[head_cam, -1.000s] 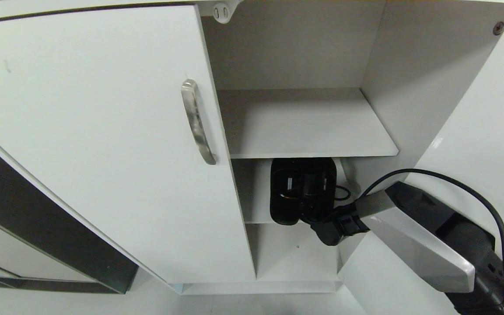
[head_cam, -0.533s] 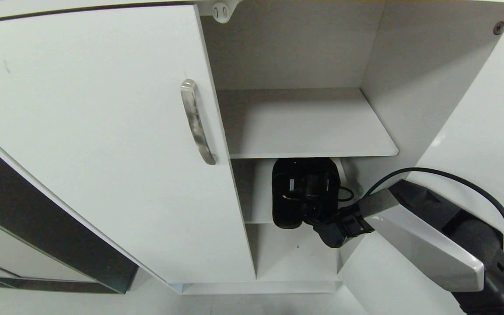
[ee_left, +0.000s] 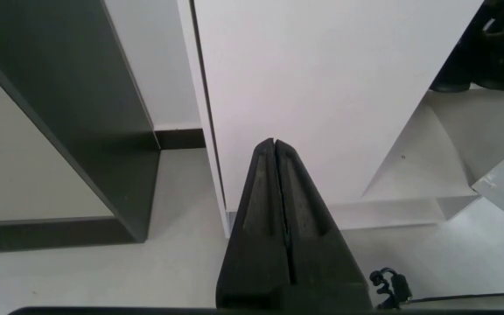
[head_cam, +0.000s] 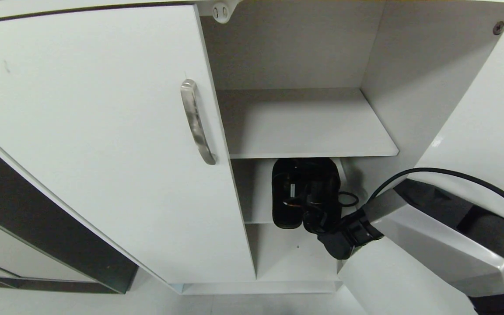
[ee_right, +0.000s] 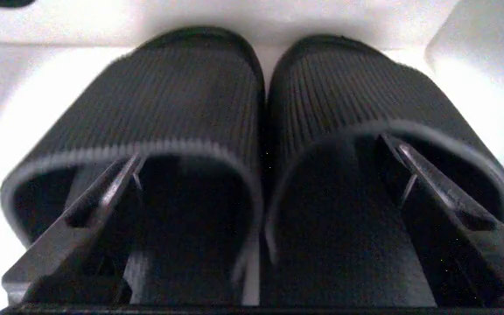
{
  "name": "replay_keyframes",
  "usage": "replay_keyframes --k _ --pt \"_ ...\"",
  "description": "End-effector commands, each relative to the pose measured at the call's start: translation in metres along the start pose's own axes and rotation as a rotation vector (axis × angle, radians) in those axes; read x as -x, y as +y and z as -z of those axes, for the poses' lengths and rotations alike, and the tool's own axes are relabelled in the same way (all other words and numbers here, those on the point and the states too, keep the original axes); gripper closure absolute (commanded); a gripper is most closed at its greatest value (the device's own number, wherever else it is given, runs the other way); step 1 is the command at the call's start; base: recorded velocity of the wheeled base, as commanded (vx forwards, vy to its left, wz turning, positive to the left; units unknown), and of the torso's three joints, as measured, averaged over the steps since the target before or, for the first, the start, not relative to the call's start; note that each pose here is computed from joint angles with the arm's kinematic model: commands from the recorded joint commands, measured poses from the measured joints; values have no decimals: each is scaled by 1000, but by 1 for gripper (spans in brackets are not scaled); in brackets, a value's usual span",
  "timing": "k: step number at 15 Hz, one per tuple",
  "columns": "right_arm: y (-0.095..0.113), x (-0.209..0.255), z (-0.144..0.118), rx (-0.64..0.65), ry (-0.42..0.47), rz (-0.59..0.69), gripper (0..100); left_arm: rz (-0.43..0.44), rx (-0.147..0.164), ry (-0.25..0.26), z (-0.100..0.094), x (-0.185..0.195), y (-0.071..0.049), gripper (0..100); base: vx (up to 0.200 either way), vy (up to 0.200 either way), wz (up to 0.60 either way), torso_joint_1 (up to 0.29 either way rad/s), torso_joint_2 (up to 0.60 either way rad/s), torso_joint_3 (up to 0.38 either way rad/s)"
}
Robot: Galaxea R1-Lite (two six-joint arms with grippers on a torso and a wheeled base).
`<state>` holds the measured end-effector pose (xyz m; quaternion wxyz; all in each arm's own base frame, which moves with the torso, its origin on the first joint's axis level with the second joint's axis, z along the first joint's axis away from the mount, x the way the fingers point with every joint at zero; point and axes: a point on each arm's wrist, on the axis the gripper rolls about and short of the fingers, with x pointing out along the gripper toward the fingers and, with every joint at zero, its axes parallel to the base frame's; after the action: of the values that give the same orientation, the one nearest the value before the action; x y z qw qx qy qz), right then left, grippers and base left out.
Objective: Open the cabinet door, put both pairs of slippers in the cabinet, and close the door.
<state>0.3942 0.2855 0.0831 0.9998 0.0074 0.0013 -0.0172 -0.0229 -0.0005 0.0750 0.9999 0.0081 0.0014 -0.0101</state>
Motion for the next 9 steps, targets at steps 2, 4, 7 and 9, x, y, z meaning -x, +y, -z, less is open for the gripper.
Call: replay_keyframes --k 2,4,7,9 --pt "-6 35 -6 8 9 -19 0 0 -1 2 0 0 0 100 0 0 0 0 0 0" --pt "-13 58 -4 10 9 -44 0 0 -2 2 0 0 0 100 0 0 0 0 0 0" --pt "-17 79 -4 -5 -6 -70 0 0 -1 2 0 0 0 100 -67 0 0 1 1 1" --pt "-14 91 0 -1 0 -94 0 0 -1 2 0 0 0 100 -200 0 0 2 5 2"
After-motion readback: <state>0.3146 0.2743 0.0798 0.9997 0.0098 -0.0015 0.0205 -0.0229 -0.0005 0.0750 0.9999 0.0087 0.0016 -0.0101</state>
